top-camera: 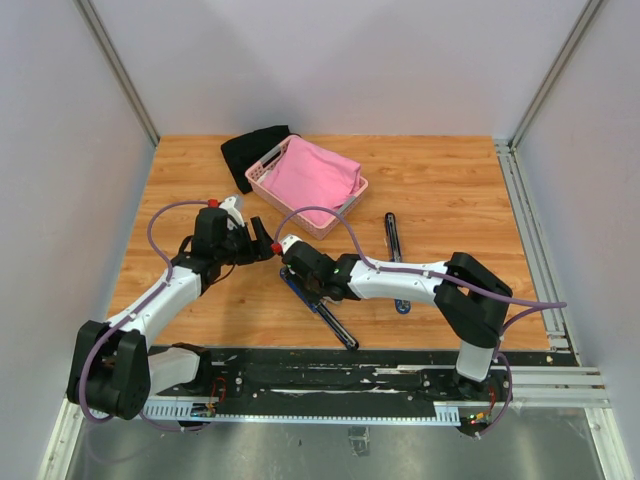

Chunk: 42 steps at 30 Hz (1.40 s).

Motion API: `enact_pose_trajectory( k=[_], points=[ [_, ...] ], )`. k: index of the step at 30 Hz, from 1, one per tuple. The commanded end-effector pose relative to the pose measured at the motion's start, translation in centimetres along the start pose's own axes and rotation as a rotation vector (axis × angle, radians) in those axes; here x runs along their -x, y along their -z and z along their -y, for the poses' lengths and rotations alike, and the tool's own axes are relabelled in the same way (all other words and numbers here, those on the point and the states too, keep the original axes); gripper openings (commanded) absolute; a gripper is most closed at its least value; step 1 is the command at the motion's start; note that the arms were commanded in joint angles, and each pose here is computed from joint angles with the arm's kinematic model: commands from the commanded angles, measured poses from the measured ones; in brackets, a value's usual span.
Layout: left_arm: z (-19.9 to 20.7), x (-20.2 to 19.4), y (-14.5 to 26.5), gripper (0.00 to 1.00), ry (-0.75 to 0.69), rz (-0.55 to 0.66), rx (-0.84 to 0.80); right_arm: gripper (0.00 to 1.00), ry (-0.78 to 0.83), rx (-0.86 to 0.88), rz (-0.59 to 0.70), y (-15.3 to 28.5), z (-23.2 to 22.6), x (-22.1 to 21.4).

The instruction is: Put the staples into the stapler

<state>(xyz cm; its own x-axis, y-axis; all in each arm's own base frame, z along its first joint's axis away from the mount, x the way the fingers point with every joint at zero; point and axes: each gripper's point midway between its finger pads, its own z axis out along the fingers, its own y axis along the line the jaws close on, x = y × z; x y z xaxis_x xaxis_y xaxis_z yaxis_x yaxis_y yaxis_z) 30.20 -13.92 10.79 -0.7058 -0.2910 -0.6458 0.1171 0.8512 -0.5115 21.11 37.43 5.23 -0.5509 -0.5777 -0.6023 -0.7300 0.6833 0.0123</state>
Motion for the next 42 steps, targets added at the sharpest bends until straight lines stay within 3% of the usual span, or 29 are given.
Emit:
enact_pose_trajectory(
  k=[1, 42],
  points=[
    [0.0, 0.4, 0.2, 0.75, -0.015, 0.023, -0.010, 0.09, 0.007, -0.001, 0.030, 1.0, -0.3, 1.4],
    [0.1, 0.4, 0.3, 0.75, -0.018, 0.023, -0.015, 0.08, 0.048, 0.009, -0.012, 0.2, 0.4, 0.1]
  ],
)
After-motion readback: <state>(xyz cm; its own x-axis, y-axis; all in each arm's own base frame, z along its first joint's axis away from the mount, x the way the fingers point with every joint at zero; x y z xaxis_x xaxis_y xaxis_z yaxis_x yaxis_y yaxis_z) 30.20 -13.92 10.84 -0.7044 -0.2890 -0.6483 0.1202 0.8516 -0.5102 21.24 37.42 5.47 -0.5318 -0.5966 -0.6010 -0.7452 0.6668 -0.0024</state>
